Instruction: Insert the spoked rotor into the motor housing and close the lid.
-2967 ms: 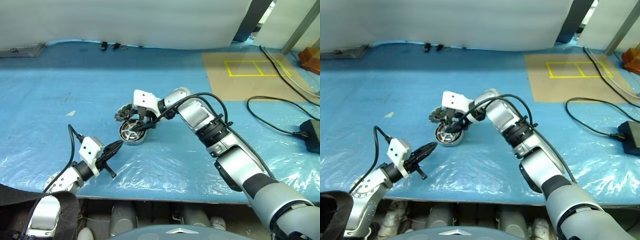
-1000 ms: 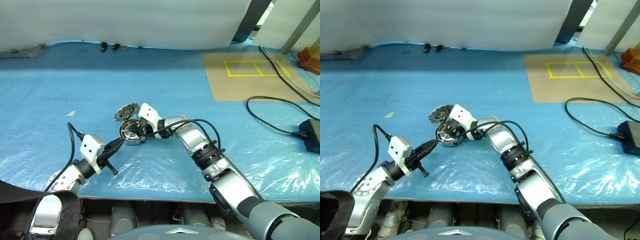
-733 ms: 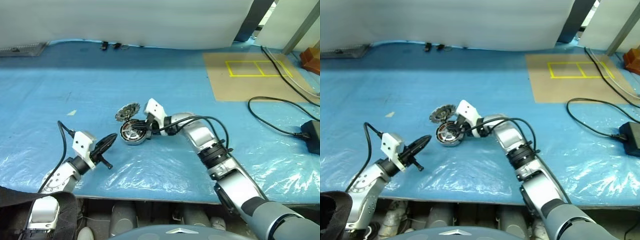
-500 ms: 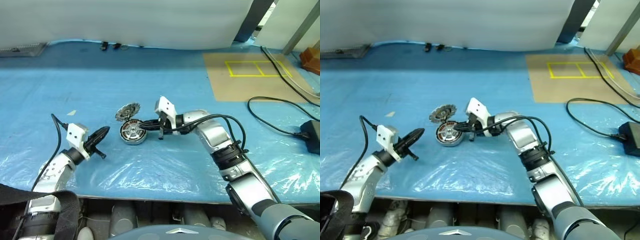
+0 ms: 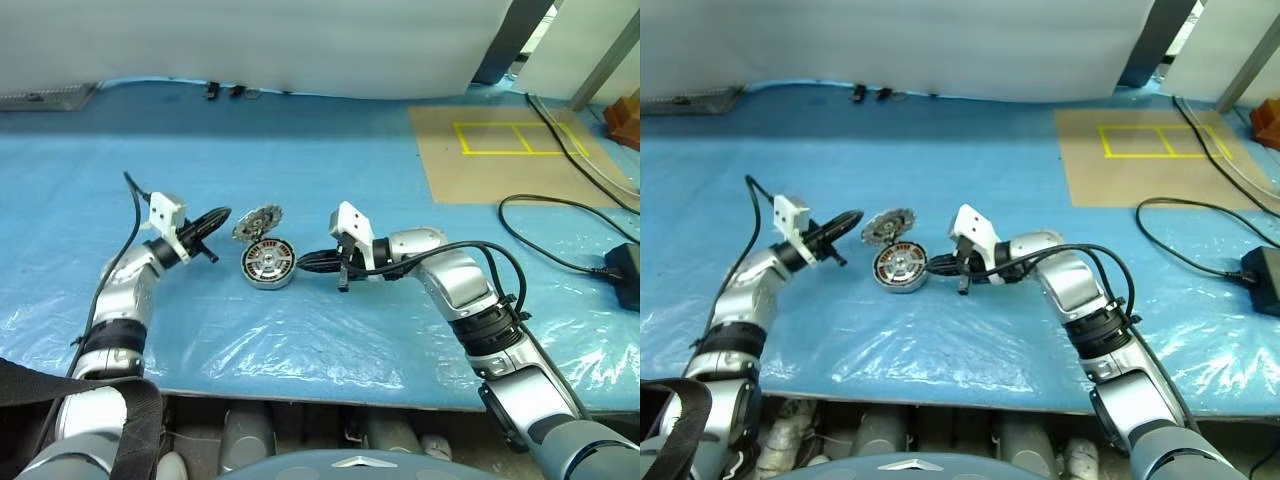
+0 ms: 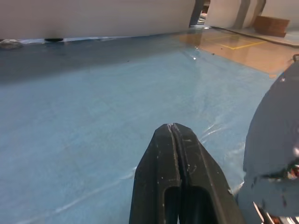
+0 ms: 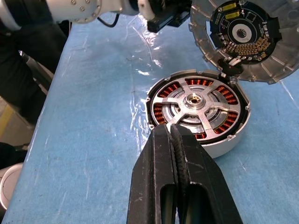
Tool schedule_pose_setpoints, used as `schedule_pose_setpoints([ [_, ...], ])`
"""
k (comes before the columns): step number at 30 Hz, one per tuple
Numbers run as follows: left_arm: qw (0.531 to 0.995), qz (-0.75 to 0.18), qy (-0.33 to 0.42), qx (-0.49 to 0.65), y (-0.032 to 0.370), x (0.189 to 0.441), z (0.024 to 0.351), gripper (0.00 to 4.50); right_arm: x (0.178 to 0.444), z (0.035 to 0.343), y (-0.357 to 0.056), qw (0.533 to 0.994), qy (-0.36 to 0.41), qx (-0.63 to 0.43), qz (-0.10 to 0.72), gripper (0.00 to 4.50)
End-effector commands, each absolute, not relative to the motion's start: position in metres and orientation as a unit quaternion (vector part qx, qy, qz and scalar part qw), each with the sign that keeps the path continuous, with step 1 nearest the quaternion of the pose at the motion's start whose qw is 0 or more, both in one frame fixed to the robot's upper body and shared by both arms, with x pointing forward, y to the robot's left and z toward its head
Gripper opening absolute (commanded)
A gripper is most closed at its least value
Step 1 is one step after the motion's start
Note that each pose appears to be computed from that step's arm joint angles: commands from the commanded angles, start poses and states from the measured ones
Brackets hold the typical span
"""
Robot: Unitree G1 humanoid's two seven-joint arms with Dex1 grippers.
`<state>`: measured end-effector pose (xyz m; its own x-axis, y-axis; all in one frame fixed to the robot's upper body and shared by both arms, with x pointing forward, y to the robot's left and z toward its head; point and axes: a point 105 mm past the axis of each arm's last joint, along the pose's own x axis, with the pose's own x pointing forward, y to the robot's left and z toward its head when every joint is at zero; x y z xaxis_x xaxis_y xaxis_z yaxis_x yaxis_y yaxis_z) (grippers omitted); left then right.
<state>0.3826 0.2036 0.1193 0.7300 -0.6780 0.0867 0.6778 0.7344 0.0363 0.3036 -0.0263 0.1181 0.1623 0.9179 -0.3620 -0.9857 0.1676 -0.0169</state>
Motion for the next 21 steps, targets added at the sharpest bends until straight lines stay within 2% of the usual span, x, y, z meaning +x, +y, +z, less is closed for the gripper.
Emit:
schedule_pose_setpoints([
  [1, 0.913, -0.404, -0.056, 0.015, 0.192, 0.390, 0.132, 0.00, 0.301, 0.132, -0.025, 0.756, 0.110, -0.119, 0.634, 0.05],
  [11, 0.846, -0.531, -0.020, 0.041, 0.143, 0.398, 0.148, 0.00, 0.301, 0.133, -0.027, 0.764, 0.112, -0.109, 0.626, 0.05],
  [21, 0.787, -0.604, 0.039, 0.119, 0.119, 0.381, 0.119, 0.00, 0.297, 0.136, -0.039, 0.767, 0.126, -0.107, 0.620, 0.05],
])
